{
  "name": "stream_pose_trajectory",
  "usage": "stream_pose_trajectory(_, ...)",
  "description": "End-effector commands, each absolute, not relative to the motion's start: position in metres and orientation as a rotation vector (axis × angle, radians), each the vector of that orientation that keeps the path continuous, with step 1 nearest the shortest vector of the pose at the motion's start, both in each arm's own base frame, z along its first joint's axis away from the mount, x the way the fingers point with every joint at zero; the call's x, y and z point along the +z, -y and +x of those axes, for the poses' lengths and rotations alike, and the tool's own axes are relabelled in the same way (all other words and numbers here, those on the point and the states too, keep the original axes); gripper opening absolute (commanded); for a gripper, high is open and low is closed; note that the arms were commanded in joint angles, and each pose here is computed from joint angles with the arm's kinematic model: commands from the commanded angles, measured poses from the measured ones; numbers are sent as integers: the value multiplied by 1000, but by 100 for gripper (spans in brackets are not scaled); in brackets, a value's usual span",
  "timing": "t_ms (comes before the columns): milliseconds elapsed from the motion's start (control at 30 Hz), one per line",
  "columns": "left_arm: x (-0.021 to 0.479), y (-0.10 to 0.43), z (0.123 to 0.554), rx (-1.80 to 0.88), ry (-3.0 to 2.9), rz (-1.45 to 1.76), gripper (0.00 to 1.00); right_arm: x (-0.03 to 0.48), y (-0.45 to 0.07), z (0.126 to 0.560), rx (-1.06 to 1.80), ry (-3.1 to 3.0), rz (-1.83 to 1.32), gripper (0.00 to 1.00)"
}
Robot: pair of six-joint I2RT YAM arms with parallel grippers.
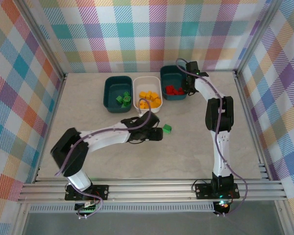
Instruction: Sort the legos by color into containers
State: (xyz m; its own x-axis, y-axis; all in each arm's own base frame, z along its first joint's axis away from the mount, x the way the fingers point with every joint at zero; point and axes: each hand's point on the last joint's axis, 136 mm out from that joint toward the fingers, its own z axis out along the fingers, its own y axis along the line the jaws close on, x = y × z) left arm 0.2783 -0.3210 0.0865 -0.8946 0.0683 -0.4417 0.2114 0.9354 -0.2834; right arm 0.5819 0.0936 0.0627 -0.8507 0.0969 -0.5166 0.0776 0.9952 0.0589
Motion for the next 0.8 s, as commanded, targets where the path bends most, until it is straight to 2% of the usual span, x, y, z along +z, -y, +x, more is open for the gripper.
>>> stream_pose_trajectory(0, 77, 342, 287, -406, -2636, 400, 80, 74, -99, 575, 88, -2567, 129, 20)
stream_pose_trajectory(200, 58, 369, 305, -382, -2639, 476, 80, 82, -91, 557, 78, -2544, 187, 10)
stream_pose_trajectory(500, 38, 387, 322, -346, -2647, 503, 80, 77, -91, 529, 128, -2579, 255, 12)
stream_pose_trajectory(533, 37, 387, 324, -334, -2645, 504, 80, 74, -91, 528, 129, -2587, 261, 15)
stream_pose_trajectory(567, 36, 387, 326, -323, -2643, 503, 80, 70, -91, 525, 131, -2598, 268, 22)
stream_pose_trajectory(600, 35, 388, 327, -319, -2640, 502, 80, 69, -91, 524, 130, -2604, 275, 34)
stream_pose_trajectory(667, 34, 390, 330, -315, -2633, 505, 79, 68, -91, 518, 138, -2619, 297, 47)
stream_pose_trajectory(767, 29, 393, 335, -291, -2632, 509, 77, 77, -91, 505, 177, -2602, 340, 60)
